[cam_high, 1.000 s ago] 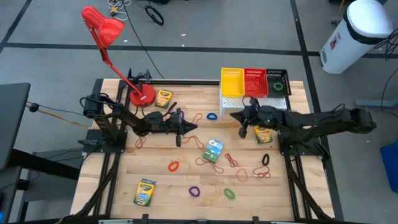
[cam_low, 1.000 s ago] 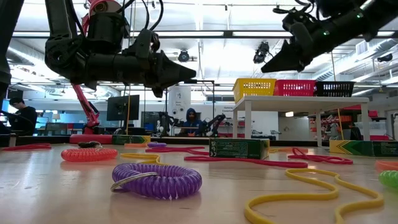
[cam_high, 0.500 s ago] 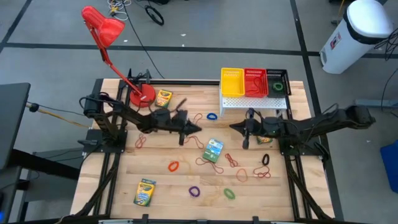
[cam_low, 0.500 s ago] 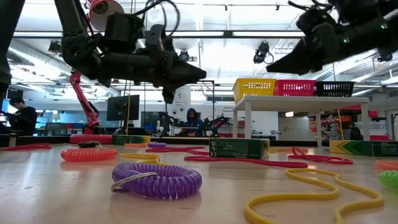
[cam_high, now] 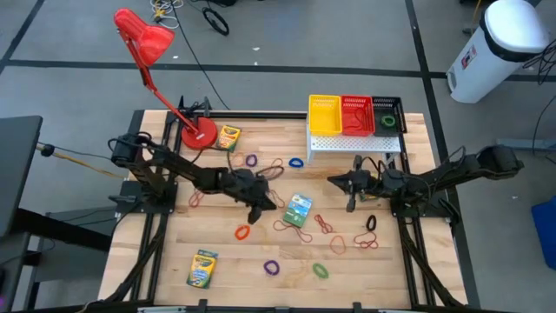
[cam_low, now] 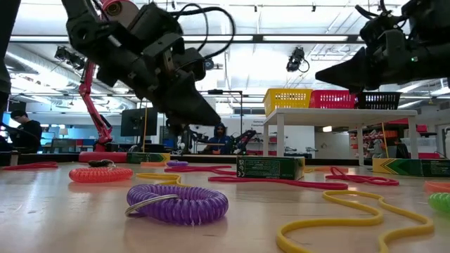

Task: Pick & Place Office Desk Supplies
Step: Put the yellow rubber band on the red basket

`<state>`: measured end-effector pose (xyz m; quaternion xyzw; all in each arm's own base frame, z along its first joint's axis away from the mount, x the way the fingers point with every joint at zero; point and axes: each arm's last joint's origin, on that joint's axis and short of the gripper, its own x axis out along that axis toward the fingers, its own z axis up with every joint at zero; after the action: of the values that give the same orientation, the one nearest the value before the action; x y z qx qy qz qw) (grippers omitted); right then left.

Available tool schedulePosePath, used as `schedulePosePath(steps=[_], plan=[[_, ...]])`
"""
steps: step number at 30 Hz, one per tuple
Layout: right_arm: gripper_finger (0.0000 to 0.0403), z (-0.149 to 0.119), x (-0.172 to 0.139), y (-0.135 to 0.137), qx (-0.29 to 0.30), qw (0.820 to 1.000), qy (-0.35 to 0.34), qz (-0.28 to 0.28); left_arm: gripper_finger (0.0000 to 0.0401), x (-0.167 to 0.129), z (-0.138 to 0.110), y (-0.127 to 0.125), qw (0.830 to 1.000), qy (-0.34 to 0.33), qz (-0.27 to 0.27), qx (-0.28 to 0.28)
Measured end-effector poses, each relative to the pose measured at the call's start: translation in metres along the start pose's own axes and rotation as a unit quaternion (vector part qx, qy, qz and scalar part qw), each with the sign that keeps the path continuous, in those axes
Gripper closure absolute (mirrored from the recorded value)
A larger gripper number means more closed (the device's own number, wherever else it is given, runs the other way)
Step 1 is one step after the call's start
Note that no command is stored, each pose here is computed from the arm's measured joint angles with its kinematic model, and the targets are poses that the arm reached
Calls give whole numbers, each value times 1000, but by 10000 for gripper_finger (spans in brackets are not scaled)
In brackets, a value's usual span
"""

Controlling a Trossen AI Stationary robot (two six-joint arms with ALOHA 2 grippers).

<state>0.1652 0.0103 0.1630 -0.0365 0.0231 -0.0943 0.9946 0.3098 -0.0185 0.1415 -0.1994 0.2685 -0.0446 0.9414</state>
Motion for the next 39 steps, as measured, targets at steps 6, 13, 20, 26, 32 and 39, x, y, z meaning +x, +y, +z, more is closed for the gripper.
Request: schedulePosePath(steps=[6,13,20,26,32,39], plan=[[385,0,0,0,8,1000,0,7,338,6,8,-18,996,86,30,18],[389,-1,0,1,11,1000,6,14,355,6,17,-40,983,165,41,65],[389,-1,0,1,9,1000,6,14,356,0,0,-55,964,252,54,71],[389,-1,0,1,9,1000,6,14,313,2,-9,-59,959,252,100,87],[389,-1,0,1,9,1000,7,14,276,4,-7,-61,961,231,108,102],[389,-1,0,1,9,1000,7,14,271,17,-19,-57,957,248,106,107]])
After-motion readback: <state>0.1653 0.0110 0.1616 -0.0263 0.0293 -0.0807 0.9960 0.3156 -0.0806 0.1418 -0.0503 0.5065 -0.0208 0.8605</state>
